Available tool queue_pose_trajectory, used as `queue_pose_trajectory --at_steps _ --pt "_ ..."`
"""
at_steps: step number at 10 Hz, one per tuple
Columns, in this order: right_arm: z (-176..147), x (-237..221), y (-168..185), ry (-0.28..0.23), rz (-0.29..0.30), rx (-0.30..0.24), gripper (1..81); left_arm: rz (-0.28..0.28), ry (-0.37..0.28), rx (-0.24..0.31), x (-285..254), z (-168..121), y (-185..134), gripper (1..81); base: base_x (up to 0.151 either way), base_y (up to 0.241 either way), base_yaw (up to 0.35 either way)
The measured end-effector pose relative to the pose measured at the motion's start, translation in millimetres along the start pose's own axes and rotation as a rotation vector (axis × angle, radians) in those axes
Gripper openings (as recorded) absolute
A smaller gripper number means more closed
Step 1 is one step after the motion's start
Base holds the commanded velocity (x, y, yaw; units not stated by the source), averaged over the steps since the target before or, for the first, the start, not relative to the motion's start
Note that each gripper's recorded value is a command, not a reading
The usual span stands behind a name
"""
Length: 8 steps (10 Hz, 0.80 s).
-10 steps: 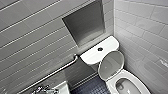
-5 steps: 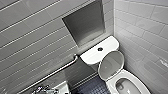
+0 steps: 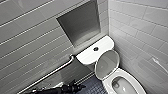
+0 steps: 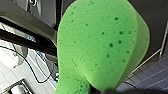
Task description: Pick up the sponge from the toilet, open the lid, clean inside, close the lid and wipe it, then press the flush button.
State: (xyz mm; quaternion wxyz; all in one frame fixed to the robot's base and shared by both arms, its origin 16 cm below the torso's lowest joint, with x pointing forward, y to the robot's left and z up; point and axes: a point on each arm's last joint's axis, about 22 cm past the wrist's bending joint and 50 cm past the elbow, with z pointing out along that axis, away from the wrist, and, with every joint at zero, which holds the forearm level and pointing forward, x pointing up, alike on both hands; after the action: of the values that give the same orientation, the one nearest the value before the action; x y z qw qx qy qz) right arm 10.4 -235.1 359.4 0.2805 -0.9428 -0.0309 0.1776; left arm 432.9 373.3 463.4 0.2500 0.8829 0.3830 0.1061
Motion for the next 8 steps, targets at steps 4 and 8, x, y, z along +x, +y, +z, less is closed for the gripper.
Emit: queue_pose_trajectory --at_steps 4,8 --pt "-1 -11 -3 0.005 0.023 0.000 1.0 -0.031 0.039 -0.012 38 4 20 81.1 0.000 0.000 0.000" --pt "6 -17 -15 0.005 0.029 0.014 1.0 -0.162 0.130 -0.024 67 9 31 81.1 0.000 0.000 0.000"
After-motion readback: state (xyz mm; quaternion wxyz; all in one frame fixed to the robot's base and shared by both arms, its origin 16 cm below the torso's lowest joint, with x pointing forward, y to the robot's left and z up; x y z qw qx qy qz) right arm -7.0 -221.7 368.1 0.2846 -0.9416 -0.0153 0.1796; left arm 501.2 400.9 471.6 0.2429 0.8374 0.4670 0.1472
